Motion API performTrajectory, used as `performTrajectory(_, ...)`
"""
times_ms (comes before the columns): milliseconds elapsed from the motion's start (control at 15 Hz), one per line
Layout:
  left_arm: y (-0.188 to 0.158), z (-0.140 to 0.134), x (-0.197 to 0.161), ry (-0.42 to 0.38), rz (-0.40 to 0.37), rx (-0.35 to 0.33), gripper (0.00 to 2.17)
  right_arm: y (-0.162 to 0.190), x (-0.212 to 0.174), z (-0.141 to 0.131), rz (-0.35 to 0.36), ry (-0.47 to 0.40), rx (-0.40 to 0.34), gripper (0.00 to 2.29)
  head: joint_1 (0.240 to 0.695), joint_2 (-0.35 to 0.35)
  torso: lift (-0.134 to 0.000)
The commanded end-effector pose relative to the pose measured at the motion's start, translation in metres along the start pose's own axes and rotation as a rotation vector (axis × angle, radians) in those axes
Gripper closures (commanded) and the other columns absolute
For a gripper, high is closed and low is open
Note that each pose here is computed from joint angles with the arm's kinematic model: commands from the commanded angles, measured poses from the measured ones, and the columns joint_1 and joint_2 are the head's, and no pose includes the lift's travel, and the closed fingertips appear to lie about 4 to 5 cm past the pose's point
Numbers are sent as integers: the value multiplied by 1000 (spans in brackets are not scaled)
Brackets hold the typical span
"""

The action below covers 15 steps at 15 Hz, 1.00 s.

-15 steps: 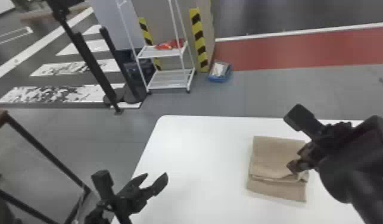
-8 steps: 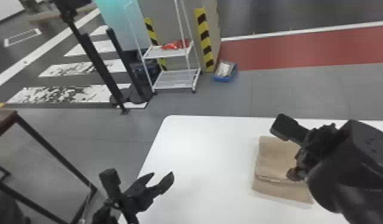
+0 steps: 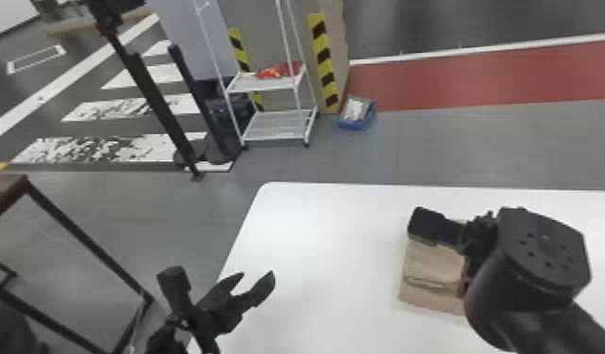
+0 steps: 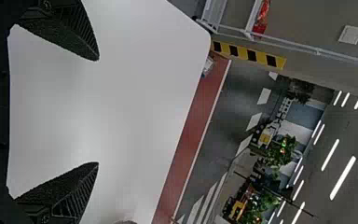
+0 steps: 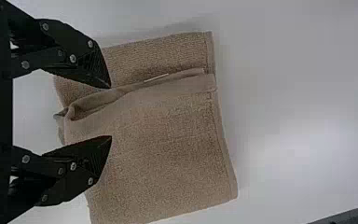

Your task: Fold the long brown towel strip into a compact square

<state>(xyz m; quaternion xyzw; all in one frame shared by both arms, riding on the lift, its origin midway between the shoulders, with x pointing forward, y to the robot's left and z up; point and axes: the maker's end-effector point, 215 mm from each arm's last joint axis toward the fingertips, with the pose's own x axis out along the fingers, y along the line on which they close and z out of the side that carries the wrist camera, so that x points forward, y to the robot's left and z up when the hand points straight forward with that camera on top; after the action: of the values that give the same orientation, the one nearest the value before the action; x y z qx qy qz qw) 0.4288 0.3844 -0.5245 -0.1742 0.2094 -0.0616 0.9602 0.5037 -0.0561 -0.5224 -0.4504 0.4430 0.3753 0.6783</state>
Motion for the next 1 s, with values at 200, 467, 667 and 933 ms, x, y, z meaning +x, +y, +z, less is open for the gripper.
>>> performTrajectory(200,-2,-1,1,1,-4,0,80,11,10,-11,14,43,-21,596,695,350,0)
performTrajectory(467,-2,-1,-1,1,-6,0,80,-3,20,-28,-41,99,-42,599,695,350,0)
performTrajectory(667,-2,-2,-2,2,-5,1,80,-8,20,-27,-62,95,-39,599,695,345,0)
performTrajectory(933,0,-2,-5,1,-4,-1,80,-9,23,-29,-74,101,-55,613,695,343,0)
